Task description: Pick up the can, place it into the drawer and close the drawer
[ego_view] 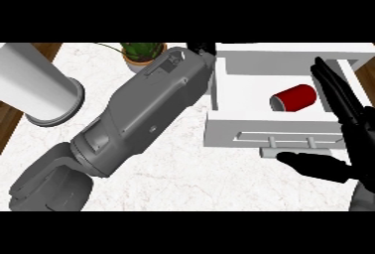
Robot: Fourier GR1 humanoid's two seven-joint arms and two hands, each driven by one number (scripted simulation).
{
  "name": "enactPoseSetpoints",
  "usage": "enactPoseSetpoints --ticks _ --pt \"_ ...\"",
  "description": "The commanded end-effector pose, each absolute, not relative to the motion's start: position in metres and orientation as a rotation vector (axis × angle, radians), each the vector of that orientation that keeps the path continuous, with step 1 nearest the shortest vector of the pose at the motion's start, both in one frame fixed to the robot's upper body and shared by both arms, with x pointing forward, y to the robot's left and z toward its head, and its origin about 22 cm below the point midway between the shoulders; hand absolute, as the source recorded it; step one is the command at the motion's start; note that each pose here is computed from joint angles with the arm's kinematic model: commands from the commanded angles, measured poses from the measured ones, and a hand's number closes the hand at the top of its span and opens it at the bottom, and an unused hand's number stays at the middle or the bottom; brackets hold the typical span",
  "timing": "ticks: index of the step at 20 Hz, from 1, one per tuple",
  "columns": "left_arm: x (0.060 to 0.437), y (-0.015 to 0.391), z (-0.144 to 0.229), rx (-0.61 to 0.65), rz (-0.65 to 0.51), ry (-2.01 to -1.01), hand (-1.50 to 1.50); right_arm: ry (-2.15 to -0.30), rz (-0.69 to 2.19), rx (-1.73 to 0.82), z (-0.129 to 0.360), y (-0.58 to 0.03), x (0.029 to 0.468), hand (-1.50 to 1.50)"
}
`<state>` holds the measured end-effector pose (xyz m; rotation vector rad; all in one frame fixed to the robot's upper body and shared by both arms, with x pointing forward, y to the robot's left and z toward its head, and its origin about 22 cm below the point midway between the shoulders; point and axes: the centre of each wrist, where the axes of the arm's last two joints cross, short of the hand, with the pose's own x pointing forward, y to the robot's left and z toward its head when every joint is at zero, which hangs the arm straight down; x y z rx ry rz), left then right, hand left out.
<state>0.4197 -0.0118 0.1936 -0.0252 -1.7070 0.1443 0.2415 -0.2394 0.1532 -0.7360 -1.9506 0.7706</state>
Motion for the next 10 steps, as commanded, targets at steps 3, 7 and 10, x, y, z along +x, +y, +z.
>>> enactPoseSetpoints --ticks 3,7,10 --pt "0.424 0.0 0.196 0.004 0.161 -1.704 -1.5 -1.889 1.0 -0.804 0.129 -0.208 0.286 -1.5" --pt "0.419 0.005 0.192 0.004 0.153 -1.691 -1.5 -1.841 1.094 -0.887 0.126 -0.185 0.316 -1.5" --pt "0.427 0.031 0.215 0.019 0.152 -1.71 -1.5 -1.748 1.181 -0.965 0.106 -0.201 0.334 -1.5"
